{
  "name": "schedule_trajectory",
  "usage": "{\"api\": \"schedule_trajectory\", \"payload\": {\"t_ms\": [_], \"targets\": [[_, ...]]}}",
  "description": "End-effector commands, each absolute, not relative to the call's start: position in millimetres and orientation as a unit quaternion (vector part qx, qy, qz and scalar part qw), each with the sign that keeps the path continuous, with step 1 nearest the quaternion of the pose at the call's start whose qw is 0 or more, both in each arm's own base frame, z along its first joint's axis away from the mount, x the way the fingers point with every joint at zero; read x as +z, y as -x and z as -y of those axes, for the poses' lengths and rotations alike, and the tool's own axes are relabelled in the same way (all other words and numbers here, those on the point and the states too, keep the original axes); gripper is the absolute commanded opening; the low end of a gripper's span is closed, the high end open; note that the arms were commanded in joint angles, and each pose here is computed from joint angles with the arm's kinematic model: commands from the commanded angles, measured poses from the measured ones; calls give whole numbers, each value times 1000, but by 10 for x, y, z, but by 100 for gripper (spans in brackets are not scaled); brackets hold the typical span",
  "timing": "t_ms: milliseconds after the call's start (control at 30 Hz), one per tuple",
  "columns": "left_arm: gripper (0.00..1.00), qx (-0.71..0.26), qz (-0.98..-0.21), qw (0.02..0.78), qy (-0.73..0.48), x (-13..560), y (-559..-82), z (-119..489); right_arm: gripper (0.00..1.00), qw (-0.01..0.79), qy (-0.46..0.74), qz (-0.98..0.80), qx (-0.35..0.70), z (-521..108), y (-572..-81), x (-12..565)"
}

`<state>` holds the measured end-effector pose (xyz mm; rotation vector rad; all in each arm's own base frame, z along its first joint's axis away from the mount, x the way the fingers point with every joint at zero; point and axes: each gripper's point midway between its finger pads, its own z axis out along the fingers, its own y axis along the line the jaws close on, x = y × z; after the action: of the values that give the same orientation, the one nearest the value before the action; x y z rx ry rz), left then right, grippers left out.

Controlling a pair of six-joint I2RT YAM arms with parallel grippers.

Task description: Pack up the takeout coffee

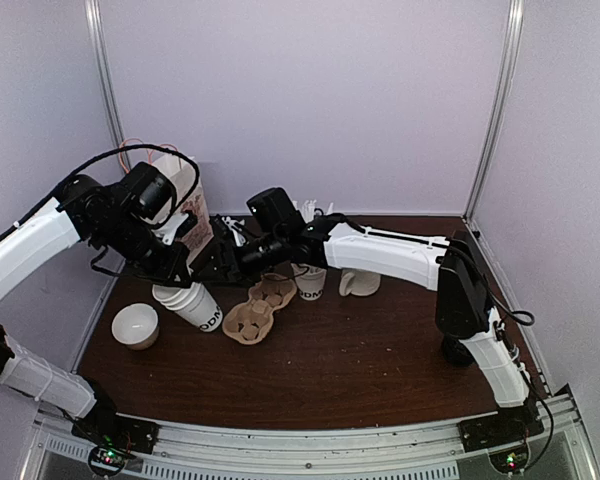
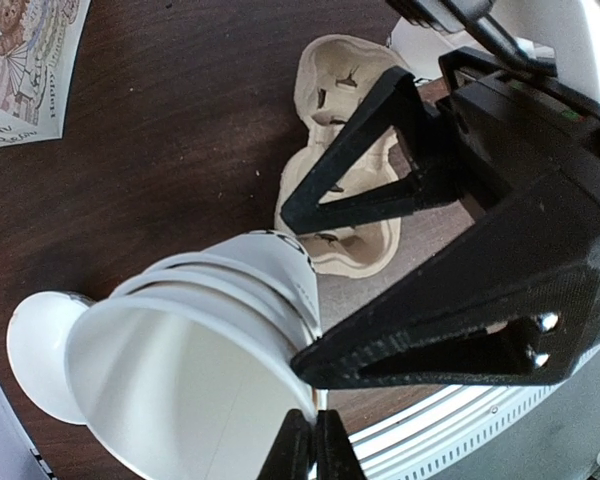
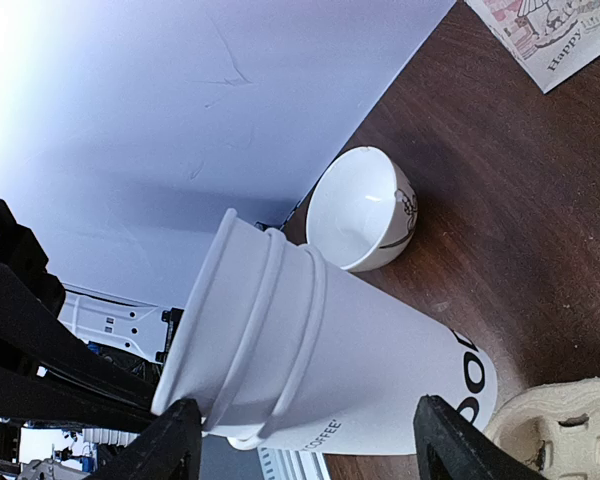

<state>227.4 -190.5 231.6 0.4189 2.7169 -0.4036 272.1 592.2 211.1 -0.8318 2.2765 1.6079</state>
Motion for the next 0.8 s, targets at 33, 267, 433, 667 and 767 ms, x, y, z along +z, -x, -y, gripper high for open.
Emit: {"api": "schedule_trajectory", "payload": {"t_ms": [33, 267, 433, 667, 767], "targets": [[0, -152, -949, 232, -147, 2605, -2387, 1949, 73, 116, 268, -818, 495, -5874, -2821, 1675], [0, -117, -953, 239, -143, 2654, -2407, 1819, 72, 135, 281, -825, 472, -5846, -2890, 1621], [0, -132, -950, 247, -139, 2784, -2380, 1830, 71, 142, 286, -829, 459, -5822, -2922, 1580], [0, -111, -956, 232, -144, 2712, -2380, 1787, 73, 161, 312, -800, 487, -5845, -2928, 1907], [0, -112, -954, 236, -144, 2743, -2387, 1791, 73, 178, 326, -785, 495, -5811, -2939, 2126]]}}
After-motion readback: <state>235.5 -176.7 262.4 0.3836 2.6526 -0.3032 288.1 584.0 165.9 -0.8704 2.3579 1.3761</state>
